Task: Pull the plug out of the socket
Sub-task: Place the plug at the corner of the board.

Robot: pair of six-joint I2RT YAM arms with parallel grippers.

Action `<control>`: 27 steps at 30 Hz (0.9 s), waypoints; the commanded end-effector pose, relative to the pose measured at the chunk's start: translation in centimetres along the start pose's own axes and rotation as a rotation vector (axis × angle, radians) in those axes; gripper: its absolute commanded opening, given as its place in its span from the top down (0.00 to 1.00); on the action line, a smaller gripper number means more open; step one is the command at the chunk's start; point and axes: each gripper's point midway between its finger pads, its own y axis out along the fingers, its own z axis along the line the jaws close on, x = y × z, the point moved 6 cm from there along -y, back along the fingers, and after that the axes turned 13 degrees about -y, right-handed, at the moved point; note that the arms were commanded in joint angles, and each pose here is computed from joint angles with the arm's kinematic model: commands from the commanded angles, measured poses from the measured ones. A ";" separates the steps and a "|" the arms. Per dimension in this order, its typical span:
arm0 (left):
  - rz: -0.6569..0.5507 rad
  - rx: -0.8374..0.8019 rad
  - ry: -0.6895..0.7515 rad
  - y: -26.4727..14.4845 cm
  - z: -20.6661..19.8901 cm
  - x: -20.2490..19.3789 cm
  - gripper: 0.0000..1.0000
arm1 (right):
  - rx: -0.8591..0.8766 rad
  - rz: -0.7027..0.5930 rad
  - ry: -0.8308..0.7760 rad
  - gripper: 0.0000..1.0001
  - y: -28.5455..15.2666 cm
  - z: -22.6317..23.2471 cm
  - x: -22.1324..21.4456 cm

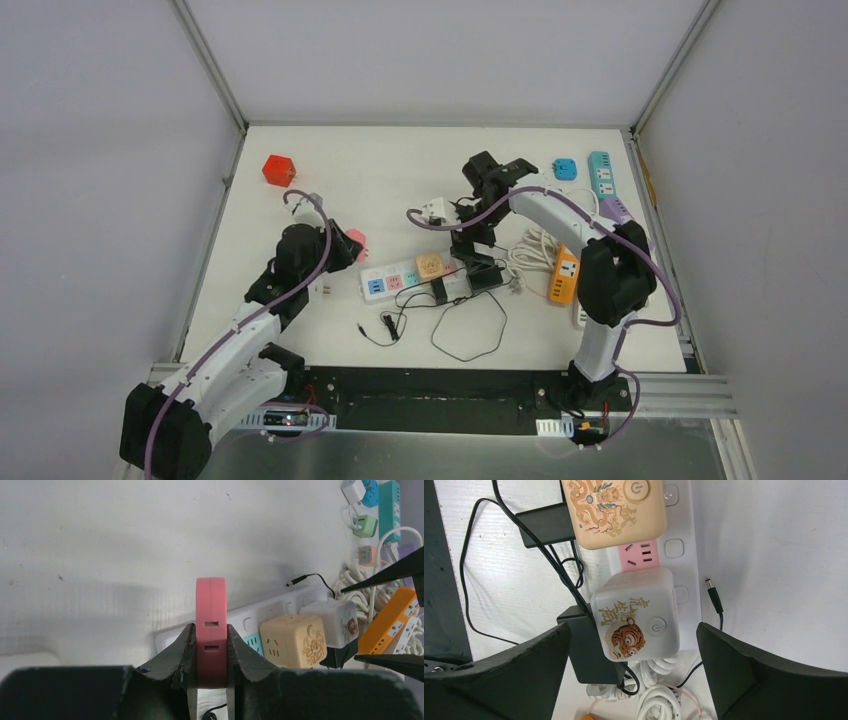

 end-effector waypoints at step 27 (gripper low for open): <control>-0.403 0.180 -0.663 4.7 12.9 12.0 0.95 | -0.175 -0.260 0.008 0.00 -6.8 2.6 3.5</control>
